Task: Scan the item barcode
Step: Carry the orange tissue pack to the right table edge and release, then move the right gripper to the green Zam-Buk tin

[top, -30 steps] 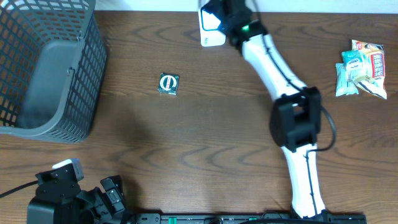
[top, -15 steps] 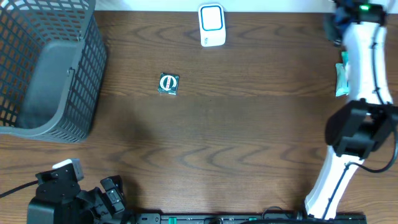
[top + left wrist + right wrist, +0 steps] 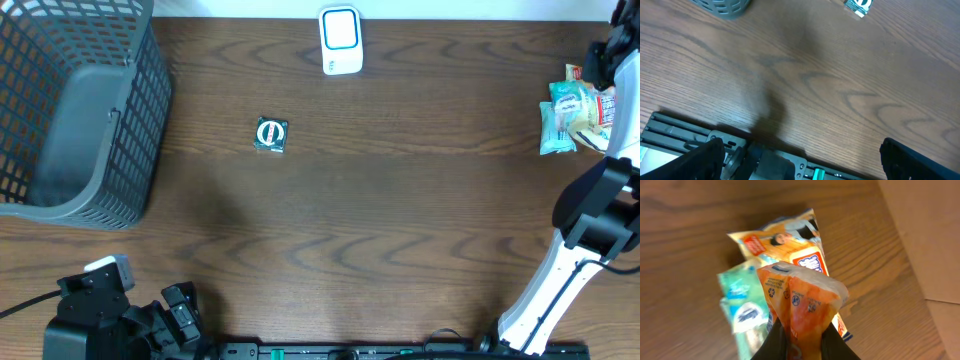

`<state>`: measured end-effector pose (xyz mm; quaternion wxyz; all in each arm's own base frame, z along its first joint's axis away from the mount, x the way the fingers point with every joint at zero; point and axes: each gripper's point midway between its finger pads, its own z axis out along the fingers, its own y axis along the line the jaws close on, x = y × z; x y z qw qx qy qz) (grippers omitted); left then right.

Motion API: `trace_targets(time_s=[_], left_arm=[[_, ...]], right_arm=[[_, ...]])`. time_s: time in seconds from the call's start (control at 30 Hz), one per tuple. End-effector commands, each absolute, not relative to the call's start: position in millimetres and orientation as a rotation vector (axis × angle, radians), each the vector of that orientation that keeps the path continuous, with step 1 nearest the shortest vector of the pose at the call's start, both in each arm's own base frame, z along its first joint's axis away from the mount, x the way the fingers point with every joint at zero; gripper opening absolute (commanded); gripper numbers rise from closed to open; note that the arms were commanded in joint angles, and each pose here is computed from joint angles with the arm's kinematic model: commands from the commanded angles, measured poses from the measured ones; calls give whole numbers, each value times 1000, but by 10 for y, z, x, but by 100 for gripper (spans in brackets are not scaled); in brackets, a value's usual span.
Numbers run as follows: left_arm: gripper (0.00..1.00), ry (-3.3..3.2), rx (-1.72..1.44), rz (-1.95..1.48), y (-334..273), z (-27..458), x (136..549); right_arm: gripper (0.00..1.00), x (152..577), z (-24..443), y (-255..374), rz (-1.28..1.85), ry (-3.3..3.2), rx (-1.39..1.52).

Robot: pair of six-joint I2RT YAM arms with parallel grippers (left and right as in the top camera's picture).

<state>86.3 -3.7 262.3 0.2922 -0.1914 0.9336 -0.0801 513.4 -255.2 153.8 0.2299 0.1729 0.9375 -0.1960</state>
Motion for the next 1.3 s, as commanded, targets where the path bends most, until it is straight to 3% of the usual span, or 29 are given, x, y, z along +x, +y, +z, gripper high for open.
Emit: trace_targets(time_s=[0.0, 0.17, 0.27, 0.3, 0.33, 0.37, 0.4, 0.6, 0.77, 0.93, 1.07, 1.27], left_arm=[[98, 2479, -528, -207, -19, 2634, 868], [98, 2479, -528, -207, -19, 2634, 868], [98, 2479, -528, -207, -19, 2634, 868], [98, 2479, -528, -207, -19, 2634, 868], [98, 2479, -528, -207, -19, 2634, 868], [98, 2479, -528, -207, -19, 2634, 868], [98, 2479, -528, -207, -19, 2634, 868], [97, 2479, -528, -207, -19, 2634, 868], [98, 2479, -528, -207, -19, 2634, 868], [98, 2479, -528, -207, -19, 2634, 868], [97, 2479, -528, -207, -19, 2634, 868], [98, 2479, -528, -207, -19, 2634, 868]], right_arm=[[1, 5135, 1216, -2630, -521, 2622, 515], [2, 5142, 985, -2629, -516, 2662, 514], [13, 5144, 988, -2628, -515, 2661, 515], [25, 5141, 1013, -2617, -514, 2660, 512], [43, 5141, 1048, -2598, -514, 2658, 508], [68, 5136, 1085, -2578, -514, 2657, 504], [81, 5139, 1138, -2558, -514, 2650, 500], [83, 5195, 1713, -2313, -423, 2543, 490], [83, 5432, 2428, -1250, 246, 2377, 199], [87, 5308, 3034, 32, 1013, 2157, -116], [89, 5302, 2906, 771, 1116, 2187, -262], [88, 5273, 2279, 1907, 1008, 2372, -415]])
